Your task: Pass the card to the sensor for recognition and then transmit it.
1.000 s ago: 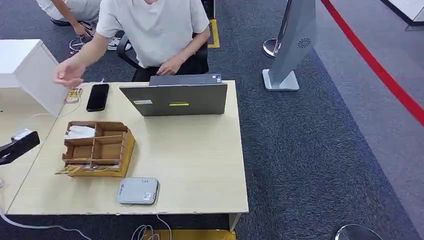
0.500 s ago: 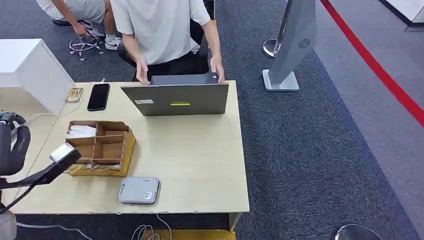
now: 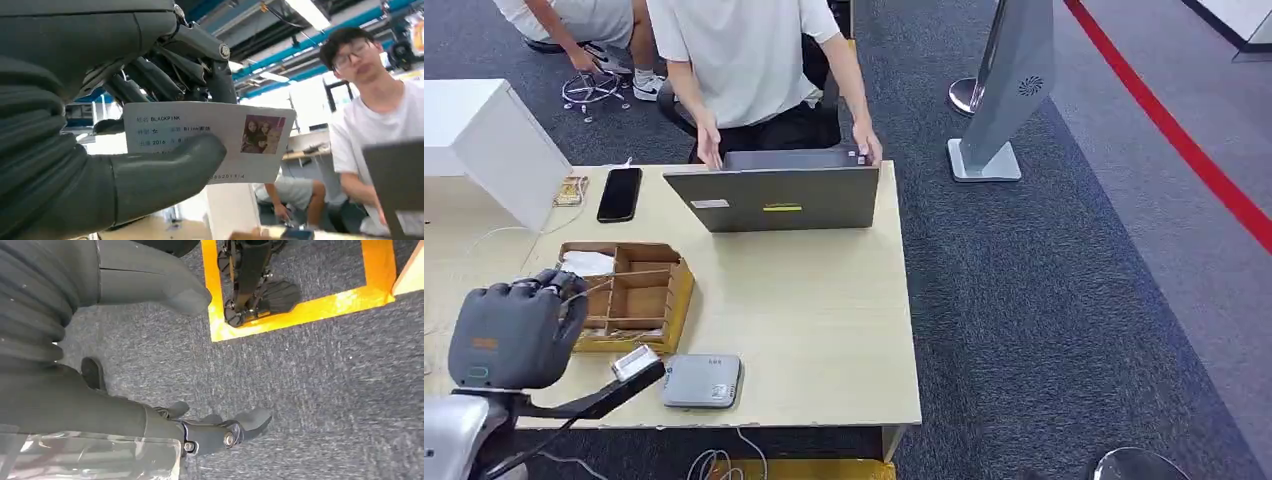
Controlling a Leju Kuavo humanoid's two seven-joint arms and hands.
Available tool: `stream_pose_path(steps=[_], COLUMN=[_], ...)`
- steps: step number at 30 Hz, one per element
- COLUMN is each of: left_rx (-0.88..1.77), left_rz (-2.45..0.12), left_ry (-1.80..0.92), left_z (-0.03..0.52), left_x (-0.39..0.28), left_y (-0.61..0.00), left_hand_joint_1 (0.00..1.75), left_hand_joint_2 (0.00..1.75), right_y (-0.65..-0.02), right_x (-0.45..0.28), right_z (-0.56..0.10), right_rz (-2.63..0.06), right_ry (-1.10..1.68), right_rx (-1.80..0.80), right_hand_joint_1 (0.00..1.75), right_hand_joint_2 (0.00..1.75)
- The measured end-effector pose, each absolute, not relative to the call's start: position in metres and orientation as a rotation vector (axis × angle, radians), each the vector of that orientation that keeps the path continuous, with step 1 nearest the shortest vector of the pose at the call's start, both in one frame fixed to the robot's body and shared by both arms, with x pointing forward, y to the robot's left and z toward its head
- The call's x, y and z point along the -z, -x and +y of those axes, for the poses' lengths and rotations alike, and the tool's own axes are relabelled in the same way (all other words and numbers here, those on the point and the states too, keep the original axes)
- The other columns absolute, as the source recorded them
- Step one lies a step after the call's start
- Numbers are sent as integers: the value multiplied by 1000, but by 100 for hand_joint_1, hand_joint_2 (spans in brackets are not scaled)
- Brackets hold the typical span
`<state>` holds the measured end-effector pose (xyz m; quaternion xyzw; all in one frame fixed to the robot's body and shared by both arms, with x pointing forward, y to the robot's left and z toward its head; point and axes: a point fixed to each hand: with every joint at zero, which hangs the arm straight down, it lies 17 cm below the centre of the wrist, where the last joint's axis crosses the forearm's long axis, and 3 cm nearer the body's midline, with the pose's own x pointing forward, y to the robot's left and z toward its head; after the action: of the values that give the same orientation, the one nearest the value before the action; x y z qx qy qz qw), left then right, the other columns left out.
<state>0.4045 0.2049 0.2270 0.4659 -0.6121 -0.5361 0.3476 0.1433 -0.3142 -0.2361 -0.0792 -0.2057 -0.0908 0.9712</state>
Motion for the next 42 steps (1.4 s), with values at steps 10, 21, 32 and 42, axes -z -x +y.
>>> stream_pose_path(steps=[10,21,32,42], left_rx=[1528,1678,1779,1831], left_rz=[-1482,-1334,-1300,-1319], left_ry=[-1076,-967,-852,-783], left_z=[190,199,186,167], left_x=[-163,-98,-62,-49], left_y=[-395,-391,-377,-368], left_hand_joint_1=[175,175,175,175], left_hand_joint_2=[175,175,175,175], right_y=[-149,-152,-152,-158], right_x=[234,232,232,230], right_z=[-312,-311,-308,-306], right_rz=[-421,-427,-429,-444], right_ry=[147,137,128,122], right_rx=[157,108,78,86], right_hand_joint_1=[0,0,0,0], right_hand_joint_2=[175,175,175,175])
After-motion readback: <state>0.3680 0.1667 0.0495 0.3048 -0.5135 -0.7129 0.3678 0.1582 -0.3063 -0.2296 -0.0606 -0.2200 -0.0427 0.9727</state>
